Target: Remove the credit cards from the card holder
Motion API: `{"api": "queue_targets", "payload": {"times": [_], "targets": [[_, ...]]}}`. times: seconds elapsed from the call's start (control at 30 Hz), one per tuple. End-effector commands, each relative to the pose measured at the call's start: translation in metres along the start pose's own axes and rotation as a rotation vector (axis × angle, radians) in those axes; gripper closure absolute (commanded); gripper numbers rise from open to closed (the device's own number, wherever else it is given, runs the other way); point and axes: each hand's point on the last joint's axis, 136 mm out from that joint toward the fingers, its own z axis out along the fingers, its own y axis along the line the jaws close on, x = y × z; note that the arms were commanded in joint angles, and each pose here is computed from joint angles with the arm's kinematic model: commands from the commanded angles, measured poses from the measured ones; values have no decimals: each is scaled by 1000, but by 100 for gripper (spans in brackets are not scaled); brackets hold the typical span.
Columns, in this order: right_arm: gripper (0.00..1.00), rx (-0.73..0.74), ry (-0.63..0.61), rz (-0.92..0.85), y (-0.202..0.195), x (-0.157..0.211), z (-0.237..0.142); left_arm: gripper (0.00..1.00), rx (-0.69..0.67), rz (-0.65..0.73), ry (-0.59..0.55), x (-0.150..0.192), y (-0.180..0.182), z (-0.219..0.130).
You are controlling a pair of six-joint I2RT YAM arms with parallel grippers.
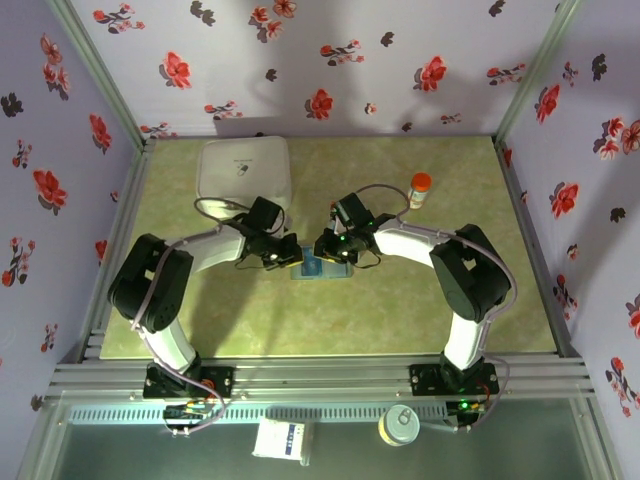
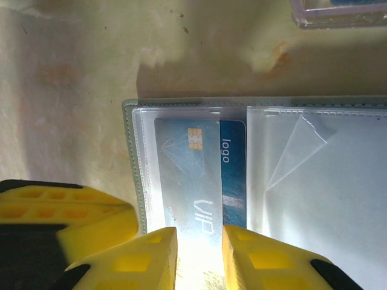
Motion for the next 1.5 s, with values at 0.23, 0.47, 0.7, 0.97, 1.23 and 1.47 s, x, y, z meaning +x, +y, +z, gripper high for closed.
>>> {"api": "queue_targets", "payload": {"times": [0.23, 0.47, 0.7, 0.97, 1.23, 1.47], "targets": [[72, 19, 39, 14, -10, 7, 15, 100, -101, 9, 48, 11, 25, 14], [72, 5, 57, 27, -13, 10, 25, 100, -121, 2, 54, 15, 33, 15], [71, 2, 68, 37, -17, 13, 31, 100, -126, 2, 62, 17, 35, 16], [67, 54, 61, 30, -26, 13, 29, 100, -132, 1, 69, 19, 37, 17], [67, 40, 85, 12, -24, 16, 33, 100, -133, -1, 78, 19, 37, 18], [70, -44, 65, 11, -7, 14, 27, 100, -137, -1, 91, 22, 39, 18]]}}
